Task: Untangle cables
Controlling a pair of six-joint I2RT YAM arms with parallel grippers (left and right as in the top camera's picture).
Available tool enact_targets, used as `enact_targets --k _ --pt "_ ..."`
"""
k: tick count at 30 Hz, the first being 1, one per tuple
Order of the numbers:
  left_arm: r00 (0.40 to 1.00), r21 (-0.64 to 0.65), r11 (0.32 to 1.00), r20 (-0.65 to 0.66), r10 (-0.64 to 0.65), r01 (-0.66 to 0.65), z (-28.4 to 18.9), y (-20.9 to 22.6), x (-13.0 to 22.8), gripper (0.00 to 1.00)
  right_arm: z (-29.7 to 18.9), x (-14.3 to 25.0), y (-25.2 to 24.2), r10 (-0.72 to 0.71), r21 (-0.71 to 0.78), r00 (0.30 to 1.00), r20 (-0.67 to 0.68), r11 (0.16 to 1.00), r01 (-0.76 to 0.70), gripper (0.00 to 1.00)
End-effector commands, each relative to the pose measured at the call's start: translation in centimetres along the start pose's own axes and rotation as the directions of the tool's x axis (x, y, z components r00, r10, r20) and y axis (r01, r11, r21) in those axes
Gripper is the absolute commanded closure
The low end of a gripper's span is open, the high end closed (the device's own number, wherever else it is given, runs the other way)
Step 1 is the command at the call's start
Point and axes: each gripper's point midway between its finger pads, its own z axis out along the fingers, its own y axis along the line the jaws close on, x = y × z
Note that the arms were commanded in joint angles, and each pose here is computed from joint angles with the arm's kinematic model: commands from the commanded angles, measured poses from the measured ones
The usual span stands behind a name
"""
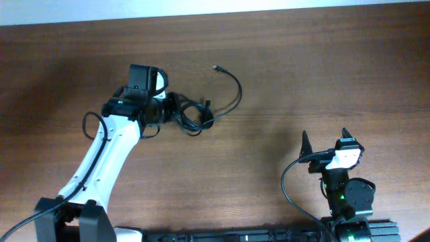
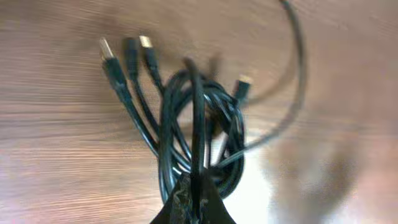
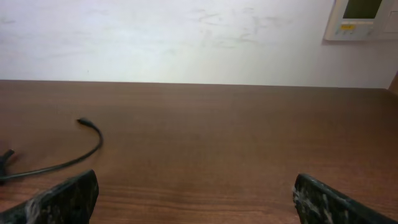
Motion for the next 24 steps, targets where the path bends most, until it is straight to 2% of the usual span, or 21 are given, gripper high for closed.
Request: enact_targets --k 1,4,5,12,16,21,24 --pt "0.947 0.258 0.916 -0.014 0.321 -0.307 -1.3 -6.0 2.1 1.0 0.0 0.3 -0.1 -0.006 0.004 1.0 -0.006 1.0 0.006 0.01" --pt "0.925 0.077 0.923 -0.015 0.38 -0.378 -0.3 -4.4 2.1 1.0 0.0 0.3 -0.1 -0.006 0.004 1.0 -0.006 1.0 0.006 0.01" --pt "0.922 0.055 0.921 -0.016 0.386 -0.385 -0.2 -4.3 2.1 1.0 0.0 0.3 -0.1 -0.006 0.004 1.0 -0.006 1.0 0.006 0.01" --pt "0.849 0.097 0.847 -0.031 0.528 -0.523 0.2 -7.0 4.3 1.0 0.0 0.3 -0.1 -0.006 0.004 1.0 -0.006 1.0 0.006 0.02" --pt "0.839 0.026 0.84 -0.031 0.543 -0.542 0.4 -6.5 4.0 1.0 0.0 0.3 -0.1 -0.006 0.004 1.0 -0.006 1.0 0.006 0.01" --pt "0.839 0.025 0.84 -0.032 0.542 -0.542 0.4 -6.5 4.0 1.0 0.0 0.3 -0.1 -0.006 0.004 1.0 -0.006 1.0 0.006 0.01" --pt "0.842 -0.039 0.841 -0.029 0.538 -0.539 0.4 -5.6 3.4 1.0 0.0 0.3 -0.1 -0.006 0.004 1.0 -0.006 1.0 0.006 0.01"
